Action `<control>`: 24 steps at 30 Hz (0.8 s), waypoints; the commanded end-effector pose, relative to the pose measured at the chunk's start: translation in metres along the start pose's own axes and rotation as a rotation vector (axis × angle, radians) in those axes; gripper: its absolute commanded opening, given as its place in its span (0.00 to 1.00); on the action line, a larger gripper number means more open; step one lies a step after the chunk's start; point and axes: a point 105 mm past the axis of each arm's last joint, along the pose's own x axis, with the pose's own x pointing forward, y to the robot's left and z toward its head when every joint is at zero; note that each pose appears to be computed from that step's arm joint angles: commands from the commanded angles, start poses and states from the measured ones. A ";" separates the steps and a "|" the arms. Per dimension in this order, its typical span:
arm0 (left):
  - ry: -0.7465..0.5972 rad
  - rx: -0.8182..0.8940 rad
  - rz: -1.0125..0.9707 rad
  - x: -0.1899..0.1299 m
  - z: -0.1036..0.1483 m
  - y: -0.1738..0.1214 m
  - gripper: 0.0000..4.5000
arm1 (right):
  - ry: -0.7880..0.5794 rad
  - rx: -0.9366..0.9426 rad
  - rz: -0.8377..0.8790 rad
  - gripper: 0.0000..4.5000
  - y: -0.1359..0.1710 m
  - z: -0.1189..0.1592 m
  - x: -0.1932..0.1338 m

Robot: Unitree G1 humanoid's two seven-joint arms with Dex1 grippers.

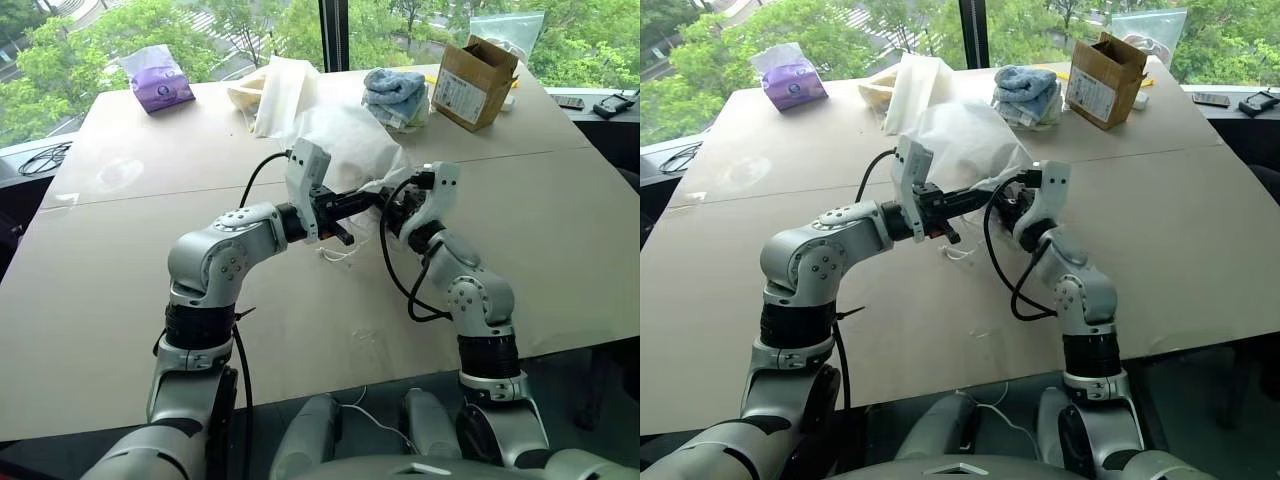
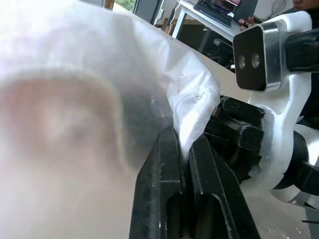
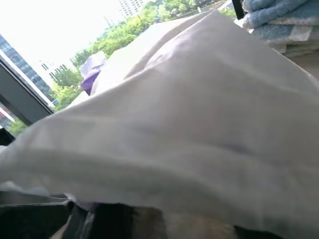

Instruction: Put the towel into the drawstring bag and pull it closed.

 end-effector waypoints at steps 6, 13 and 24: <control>0.004 0.047 0.060 0.004 -0.003 0.012 0.00 | 0.147 -0.019 0.212 0.98 0.023 -0.012 -0.038; -0.006 0.038 0.058 0.006 -0.003 0.014 0.00 | 0.296 -0.039 0.244 0.98 0.018 -0.032 -0.054; 0.022 0.046 0.034 0.005 -0.007 0.010 0.00 | 0.246 -0.104 0.130 0.15 0.007 -0.027 -0.034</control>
